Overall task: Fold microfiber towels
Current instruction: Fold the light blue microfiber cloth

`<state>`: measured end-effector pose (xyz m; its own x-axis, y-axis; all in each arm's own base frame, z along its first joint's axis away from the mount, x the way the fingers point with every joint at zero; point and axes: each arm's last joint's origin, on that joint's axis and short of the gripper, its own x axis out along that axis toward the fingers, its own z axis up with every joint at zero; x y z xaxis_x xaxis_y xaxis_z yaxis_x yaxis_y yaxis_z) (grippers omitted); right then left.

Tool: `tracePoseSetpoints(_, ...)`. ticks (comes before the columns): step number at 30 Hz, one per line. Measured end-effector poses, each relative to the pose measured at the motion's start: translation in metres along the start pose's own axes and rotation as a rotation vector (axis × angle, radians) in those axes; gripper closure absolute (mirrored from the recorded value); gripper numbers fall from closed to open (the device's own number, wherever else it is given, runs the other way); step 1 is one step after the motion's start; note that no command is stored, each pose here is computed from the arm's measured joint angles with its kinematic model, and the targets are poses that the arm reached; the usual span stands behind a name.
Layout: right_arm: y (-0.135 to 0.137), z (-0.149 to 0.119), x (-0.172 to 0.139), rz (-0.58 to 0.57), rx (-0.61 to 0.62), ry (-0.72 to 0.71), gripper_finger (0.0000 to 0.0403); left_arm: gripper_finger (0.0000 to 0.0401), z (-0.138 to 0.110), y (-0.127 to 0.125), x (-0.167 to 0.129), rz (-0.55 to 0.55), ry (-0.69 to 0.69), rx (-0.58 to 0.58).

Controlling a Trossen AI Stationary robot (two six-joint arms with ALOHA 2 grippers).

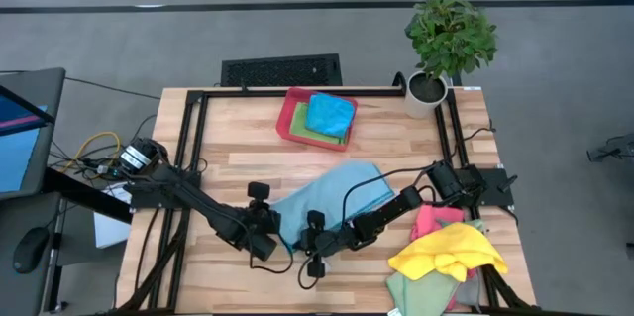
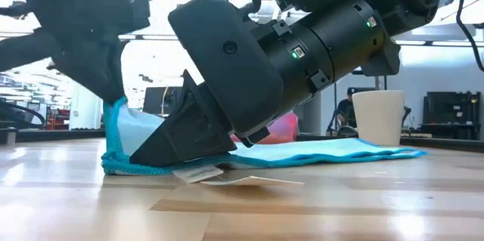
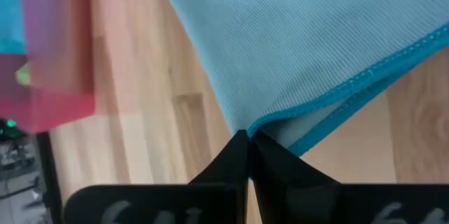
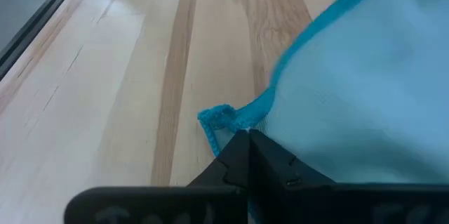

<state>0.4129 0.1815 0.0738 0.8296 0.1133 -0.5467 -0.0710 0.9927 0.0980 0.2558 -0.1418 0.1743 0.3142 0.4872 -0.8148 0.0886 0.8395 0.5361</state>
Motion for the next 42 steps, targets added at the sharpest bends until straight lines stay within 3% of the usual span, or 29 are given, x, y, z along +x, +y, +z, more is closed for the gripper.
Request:
tracePoseSetpoints(9,0.000,0.000,0.000,0.001,0.000,-0.001,0.0367,0.0385,-0.001,0.007,-0.015,0.011,-0.071,-0.054)
tracePoseSetpoints(20,0.000,0.000,0.000,0.005,0.000,-0.001,0.0367,0.0288,-0.010,-0.001,-0.007,-0.163,0.030,-0.009)
tracePoseSetpoints(24,0.001,0.000,0.000,0.010,0.006,0.000,0.0367,0.0272,-0.011,-0.001,-0.009,-0.081,-0.004,-0.071)
tracePoseSetpoints(27,0.001,0.000,0.000,0.018,0.006,0.003,0.0367,0.0276,0.001,-0.003,-0.018,-0.033,-0.170,-0.098)
tracePoseSetpoints(30,0.004,-0.001,-0.001,0.041,0.004,0.008,0.0367,0.0290,0.003,0.000,-0.011,-0.013,-0.188,-0.073)
tracePoseSetpoints(37,0.013,-0.005,-0.003,0.076,0.017,0.032,0.0371,0.0339,0.009,0.001,0.031,-0.182,-0.337,-0.119)
tracePoseSetpoints(42,0.019,-0.008,-0.005,0.078,0.037,0.058,0.0367,0.0367,0.007,0.006,0.039,-0.239,-0.308,-0.127)
